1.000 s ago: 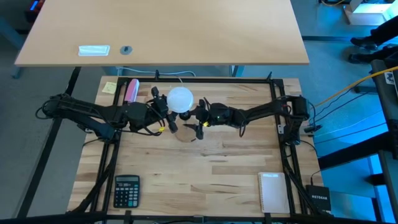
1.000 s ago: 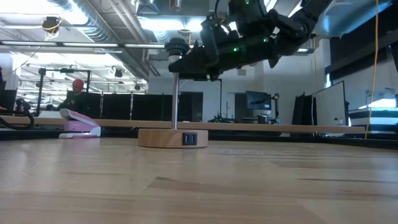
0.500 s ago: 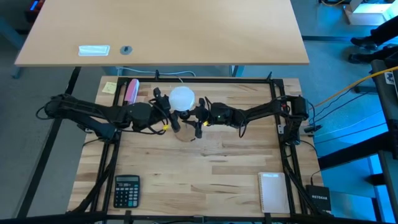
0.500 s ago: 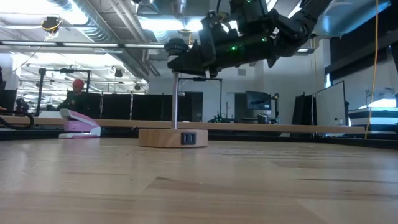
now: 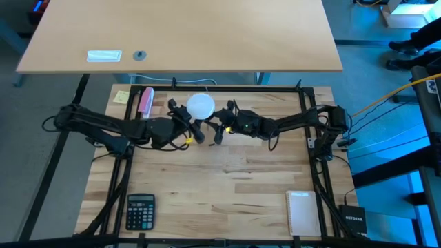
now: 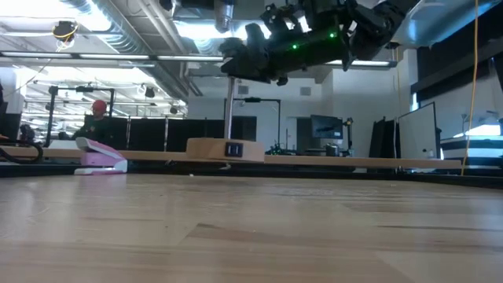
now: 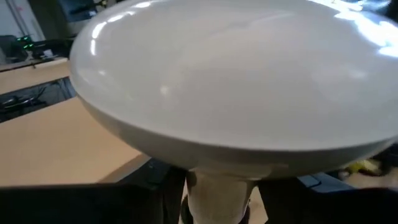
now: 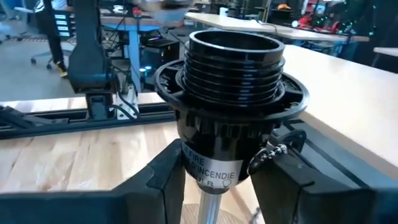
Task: Screw lightbulb
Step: Insert the lightbulb into the desk lamp
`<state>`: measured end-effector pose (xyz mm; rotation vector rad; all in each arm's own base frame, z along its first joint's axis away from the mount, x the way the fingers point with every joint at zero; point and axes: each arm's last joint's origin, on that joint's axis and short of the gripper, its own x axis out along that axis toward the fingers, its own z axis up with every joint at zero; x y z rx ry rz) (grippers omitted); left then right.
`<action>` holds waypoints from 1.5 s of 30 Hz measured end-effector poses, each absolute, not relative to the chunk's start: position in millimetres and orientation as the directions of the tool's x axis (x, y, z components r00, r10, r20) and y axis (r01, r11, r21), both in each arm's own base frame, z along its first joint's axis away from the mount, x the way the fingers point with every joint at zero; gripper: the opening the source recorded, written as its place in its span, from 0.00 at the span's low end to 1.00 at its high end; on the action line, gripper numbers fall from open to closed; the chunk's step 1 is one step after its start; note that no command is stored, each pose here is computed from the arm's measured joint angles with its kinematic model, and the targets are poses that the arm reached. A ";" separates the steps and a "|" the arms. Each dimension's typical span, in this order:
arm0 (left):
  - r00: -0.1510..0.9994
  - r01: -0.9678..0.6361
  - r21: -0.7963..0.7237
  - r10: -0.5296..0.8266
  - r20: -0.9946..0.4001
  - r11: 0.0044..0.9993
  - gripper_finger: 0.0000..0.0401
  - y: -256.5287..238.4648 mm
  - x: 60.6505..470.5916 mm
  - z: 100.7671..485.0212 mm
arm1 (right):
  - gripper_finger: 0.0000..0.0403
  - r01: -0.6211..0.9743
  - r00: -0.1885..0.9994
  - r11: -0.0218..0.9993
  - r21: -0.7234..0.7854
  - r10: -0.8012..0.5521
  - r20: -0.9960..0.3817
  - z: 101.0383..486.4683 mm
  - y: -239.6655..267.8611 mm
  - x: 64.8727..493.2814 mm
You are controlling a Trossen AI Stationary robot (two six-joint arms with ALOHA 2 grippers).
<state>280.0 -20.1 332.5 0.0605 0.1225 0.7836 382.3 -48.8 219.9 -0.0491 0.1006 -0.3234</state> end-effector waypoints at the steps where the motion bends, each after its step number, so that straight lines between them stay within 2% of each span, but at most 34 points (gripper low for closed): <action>1: 0.698 -0.706 0.086 0.711 -0.078 0.703 0.38 -19.7 282.8 331.8 | 0.38 0.320 0.941 0.946 -0.056 -0.324 -0.094 219.6 -48.9 382.2; 18: 0.638 -0.758 0.130 0.768 -0.058 0.639 0.38 -11.4 303.6 316.8 | 0.38 0.306 0.945 0.951 -0.049 -0.310 -0.108 218.3 -48.5 382.2; 23: 0.681 -0.721 0.105 0.728 -0.075 0.685 0.38 -6.5 305.3 315.4 | 0.38 0.290 0.950 0.956 -0.049 -0.294 -0.107 218.4 -48.0 382.4; 33: 0.674 -0.712 0.151 0.727 -0.127 0.686 0.38 -3.0 303.8 308.9 | 0.38 0.279 0.952 0.959 -0.052 -0.284 -0.115 217.6 -47.7 382.4; 39: 0.711 -0.673 0.141 0.688 -0.146 0.726 0.38 -3.9 304.0 308.1 | 0.38 0.273 0.953 0.961 -0.052 -0.277 -0.120 219.1 -47.4 381.5; 45: 0.755 -0.629 0.119 0.641 -0.141 0.768 0.37 -4.9 299.6 315.6 | 0.38 0.215 0.970 0.976 -0.044 -0.218 -0.106 230.5 -45.1 376.9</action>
